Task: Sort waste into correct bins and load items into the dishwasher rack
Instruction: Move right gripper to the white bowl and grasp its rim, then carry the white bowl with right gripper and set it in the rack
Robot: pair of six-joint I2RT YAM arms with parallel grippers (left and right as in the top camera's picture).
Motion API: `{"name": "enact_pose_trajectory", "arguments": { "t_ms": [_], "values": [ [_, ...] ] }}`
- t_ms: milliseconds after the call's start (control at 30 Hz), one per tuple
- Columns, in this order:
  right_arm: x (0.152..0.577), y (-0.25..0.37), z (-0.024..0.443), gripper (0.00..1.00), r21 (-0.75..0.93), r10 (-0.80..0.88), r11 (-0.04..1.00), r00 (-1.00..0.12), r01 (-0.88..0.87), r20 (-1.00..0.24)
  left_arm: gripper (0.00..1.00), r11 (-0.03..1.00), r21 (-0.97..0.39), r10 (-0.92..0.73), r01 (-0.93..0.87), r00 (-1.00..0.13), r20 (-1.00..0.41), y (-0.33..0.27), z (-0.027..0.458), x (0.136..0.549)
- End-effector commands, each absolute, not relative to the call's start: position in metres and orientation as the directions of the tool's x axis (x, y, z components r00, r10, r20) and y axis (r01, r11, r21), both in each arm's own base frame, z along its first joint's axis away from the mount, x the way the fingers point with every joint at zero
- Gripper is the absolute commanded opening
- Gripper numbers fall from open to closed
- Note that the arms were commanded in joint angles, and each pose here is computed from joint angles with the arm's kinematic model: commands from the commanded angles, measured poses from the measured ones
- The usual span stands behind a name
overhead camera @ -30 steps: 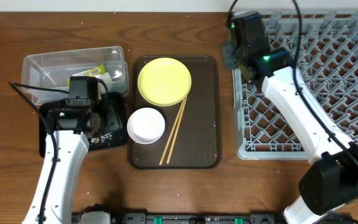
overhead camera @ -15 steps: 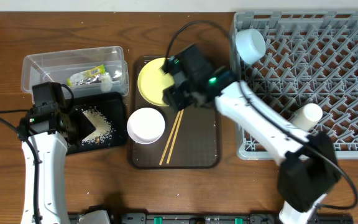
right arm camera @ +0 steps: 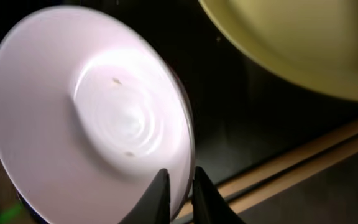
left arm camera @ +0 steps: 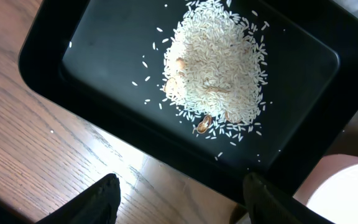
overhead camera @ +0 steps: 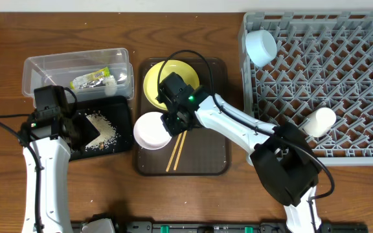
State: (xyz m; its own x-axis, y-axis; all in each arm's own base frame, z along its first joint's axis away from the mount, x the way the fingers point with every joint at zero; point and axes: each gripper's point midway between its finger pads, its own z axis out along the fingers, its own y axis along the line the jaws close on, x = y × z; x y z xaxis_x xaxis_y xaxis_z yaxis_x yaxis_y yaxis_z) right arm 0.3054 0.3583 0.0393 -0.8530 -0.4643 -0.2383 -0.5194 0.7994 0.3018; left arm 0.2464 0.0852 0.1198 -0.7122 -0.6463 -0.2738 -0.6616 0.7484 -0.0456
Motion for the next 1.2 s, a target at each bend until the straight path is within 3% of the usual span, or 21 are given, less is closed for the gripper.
{"name": "enact_pose_trajectory", "arguments": {
  "t_ms": [0, 600, 867, 1000, 1167],
  "values": [
    [0.305, 0.362, 0.036, 0.04, 0.302, -0.453, 0.805, -0.858, -0.510, -0.240, 0.66, 0.732, -0.041, -0.662, -0.680, -0.696, -0.278, 0.088, 0.121, 0.245],
    [0.296, 0.358, 0.028, 0.09, 0.298, -0.443, 0.824, -0.876, -0.481, -0.189, 0.66, 0.732, -0.041, -0.662, -0.680, -0.696, -0.278, 0.088, 0.121, 0.245],
    [0.300, 0.361, 0.029, 0.01, 0.308, -0.416, 0.833, -0.887, -0.459, -0.197, 0.66, 0.730, -0.042, -0.665, -0.683, -0.693, -0.278, 0.088, 0.121, 0.245],
    [0.314, 0.356, 0.047, 0.01, 0.316, -0.394, 0.833, -0.888, -0.455, -0.239, 0.66, 0.729, -0.043, -0.665, -0.683, -0.693, -0.278, 0.088, 0.121, 0.245],
    [0.355, 0.324, 0.105, 0.01, 0.252, -0.323, 0.863, -0.861, -0.438, -0.393, 0.66, 0.730, -0.043, -0.665, -0.683, -0.693, -0.278, 0.088, 0.121, 0.245]
  ]
}}
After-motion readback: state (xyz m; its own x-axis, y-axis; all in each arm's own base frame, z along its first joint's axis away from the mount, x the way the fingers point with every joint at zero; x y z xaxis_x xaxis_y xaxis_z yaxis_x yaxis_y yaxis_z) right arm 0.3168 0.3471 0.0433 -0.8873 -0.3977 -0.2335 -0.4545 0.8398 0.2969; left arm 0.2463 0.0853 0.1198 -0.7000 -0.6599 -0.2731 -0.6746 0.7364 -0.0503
